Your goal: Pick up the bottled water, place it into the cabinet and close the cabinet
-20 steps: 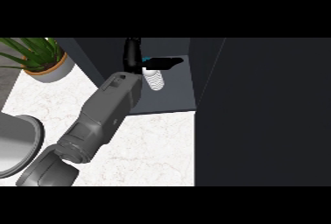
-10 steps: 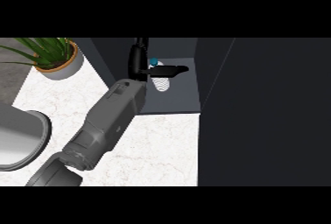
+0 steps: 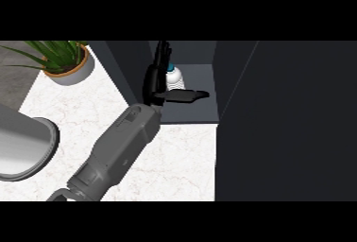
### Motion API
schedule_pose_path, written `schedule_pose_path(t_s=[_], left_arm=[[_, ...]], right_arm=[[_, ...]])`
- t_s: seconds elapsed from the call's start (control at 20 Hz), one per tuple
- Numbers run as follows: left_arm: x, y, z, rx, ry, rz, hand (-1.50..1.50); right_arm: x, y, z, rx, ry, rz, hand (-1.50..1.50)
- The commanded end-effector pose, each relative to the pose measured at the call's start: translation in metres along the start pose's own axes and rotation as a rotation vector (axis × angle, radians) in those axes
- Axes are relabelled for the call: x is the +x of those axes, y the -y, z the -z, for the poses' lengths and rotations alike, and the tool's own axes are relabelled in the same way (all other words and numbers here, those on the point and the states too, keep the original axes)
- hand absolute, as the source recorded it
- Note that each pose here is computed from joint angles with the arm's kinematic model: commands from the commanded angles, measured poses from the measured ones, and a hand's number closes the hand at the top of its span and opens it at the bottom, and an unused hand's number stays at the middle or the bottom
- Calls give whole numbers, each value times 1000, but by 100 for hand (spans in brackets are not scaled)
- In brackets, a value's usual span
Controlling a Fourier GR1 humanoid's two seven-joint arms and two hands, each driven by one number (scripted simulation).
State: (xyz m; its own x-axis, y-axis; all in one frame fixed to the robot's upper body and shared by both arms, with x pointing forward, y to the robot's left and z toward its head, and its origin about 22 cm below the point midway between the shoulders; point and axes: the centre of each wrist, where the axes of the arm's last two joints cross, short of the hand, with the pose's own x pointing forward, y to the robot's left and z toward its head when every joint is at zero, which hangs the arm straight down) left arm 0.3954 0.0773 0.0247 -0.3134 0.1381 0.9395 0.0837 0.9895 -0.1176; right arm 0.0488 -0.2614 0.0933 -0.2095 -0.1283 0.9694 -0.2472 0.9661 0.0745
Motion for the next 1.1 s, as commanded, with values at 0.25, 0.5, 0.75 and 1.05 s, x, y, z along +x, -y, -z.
schedule_pose_path(t_s=[0.25, 0.5, 0.75, 1.05], left_arm=[[3, 14, -62, -141, 27, -199, -150], [11, 8, -96, -182, 37, -242, -150], [29, -12, -127, -175, 17, -236, 150], [40, -44, -150, -155, -13, -242, 150]], right_arm=[[32, -17, -7, -5, 28, -26, -150], [36, -10, -7, 12, 22, -49, -150], [32, -5, -6, 167, 12, -79, -150], [47, -19, 0, 365, -68, -108, 150]])
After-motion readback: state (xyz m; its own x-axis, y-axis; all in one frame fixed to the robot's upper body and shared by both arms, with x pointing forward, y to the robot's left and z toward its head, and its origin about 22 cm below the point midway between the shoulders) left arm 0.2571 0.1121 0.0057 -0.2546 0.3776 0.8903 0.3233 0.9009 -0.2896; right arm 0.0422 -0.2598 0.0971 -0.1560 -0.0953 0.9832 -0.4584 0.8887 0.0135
